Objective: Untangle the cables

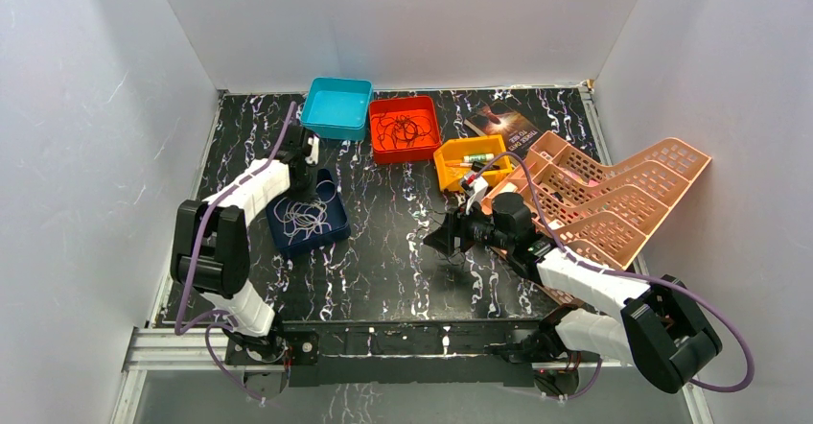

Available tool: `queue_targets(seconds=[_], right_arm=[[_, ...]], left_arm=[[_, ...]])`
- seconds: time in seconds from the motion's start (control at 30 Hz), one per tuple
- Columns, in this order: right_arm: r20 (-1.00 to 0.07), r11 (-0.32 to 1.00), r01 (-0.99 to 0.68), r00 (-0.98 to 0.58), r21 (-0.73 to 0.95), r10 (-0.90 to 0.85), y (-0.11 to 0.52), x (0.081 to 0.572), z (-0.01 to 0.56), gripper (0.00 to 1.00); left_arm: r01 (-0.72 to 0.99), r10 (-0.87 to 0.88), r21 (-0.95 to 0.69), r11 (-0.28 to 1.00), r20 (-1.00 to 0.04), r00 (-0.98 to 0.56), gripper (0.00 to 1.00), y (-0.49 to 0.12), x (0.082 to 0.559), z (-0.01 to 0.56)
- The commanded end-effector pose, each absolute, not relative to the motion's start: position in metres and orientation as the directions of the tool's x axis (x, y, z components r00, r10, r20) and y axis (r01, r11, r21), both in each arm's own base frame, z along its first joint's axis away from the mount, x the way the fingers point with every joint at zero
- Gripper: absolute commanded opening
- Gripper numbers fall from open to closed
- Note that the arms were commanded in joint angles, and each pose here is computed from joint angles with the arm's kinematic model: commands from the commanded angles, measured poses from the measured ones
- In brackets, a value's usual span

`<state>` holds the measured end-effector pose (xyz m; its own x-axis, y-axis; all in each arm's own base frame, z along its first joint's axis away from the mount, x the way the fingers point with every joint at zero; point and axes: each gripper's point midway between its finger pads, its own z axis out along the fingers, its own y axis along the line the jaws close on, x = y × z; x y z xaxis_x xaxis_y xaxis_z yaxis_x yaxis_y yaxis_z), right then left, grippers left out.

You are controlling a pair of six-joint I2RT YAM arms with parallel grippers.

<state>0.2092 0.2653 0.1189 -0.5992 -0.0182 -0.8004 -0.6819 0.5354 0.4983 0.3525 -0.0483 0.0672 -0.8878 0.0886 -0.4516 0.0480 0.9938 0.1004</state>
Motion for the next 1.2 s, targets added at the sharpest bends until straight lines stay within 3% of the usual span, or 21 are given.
queue_targets(seconds=[0.0,0.23,0.57,0.67,0.9,1.17], right_arm=[[-0.821,0.51,-0.707,-0.571,0.489,-0.003,0.271,0.211,0.129,0.71],[-0.819,0.509,-0.705,-0.574,0.495,0.002,0.271,0.212,0.13,0.71],[-0.818,0.505,-0.706,-0.575,0.496,-0.001,0.273,0.213,0.129,0.71],[-0.815,0.502,-0.706,-0.579,0.499,-0.003,0.275,0.214,0.128,0.71],[-0.815,0.493,-0.711,-0.579,0.501,-0.006,0.279,0.216,0.128,0.71],[-0.812,0.489,-0.709,-0.584,0.508,-0.002,0.279,0.214,0.127,0.71]], left_arm=[[0.019,0.076,0.14,0.99,-0.415,-0.907,0.17,-0.036,0.34,0.065],[0.012,0.076,0.14,0.99,-0.463,-0.883,0.2,-0.036,0.346,0.084],[-0.031,0.021,0.07,0.997,-0.637,-0.771,0.49,-0.039,0.348,0.153],[-0.042,-0.007,0.042,0.998,-0.627,-0.779,0.53,-0.04,0.331,0.156],[-0.091,-0.065,0.024,0.996,-0.529,-0.846,0.51,-0.036,0.283,0.137],[-0.107,-0.093,0.011,0.994,-0.411,-0.907,0.23,-0.04,0.262,0.101]])
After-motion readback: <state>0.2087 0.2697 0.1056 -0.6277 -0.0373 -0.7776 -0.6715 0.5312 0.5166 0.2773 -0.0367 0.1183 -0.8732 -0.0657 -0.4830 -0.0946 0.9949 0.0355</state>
